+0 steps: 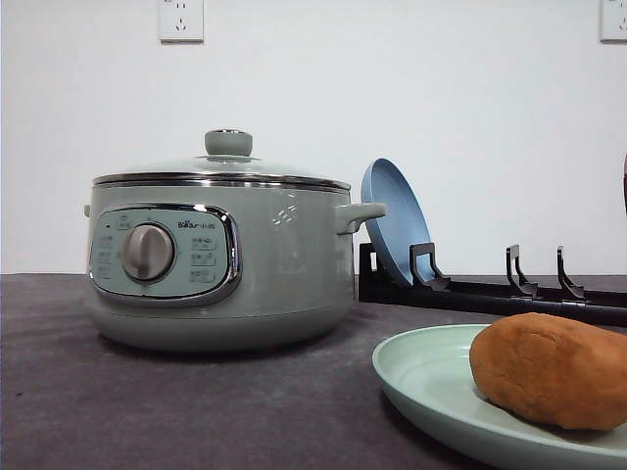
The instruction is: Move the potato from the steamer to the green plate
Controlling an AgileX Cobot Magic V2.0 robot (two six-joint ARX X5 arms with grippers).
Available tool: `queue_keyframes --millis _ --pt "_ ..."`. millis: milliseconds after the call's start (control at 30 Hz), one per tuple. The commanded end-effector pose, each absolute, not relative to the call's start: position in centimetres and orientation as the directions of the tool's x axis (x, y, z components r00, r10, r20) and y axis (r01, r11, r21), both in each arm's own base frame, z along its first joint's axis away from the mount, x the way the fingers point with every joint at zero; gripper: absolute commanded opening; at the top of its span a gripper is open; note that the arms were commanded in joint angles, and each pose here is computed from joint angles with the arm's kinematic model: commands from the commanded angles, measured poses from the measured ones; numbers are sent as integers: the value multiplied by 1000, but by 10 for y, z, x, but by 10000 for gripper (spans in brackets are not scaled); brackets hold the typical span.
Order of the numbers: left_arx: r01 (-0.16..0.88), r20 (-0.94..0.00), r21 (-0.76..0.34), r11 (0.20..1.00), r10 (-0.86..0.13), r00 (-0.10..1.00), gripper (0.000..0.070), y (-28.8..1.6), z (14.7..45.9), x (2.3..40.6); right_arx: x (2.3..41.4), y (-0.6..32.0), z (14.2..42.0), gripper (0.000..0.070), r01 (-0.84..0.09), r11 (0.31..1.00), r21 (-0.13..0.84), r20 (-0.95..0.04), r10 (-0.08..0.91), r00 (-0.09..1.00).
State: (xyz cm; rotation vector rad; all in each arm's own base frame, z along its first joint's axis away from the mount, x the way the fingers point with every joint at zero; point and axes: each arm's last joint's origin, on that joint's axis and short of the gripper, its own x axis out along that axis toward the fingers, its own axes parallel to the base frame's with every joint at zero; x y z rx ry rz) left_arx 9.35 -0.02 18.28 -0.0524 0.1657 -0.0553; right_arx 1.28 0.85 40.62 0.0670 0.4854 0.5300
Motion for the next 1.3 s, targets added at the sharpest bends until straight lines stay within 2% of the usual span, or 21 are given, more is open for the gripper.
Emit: queue_keyframes --millis 0,167,367,1267 --pt "55 -132 -56 997 -62 989 16 0 180 94 13 9 409 14 -478 859 182 -414 508 755" --pt "-3 -166 -46 999 -5 986 16 0 161 95 13 9 409 14 -478 859 182 -414 508 755" --pt "-17 -182 -44 999 9 983 16 0 149 96 13 9 409 14 -478 859 182 -414 508 755" --pt "-18 -180 -43 999 10 984 16 0 149 96 13 9 409 14 -478 859 182 -414 508 755"
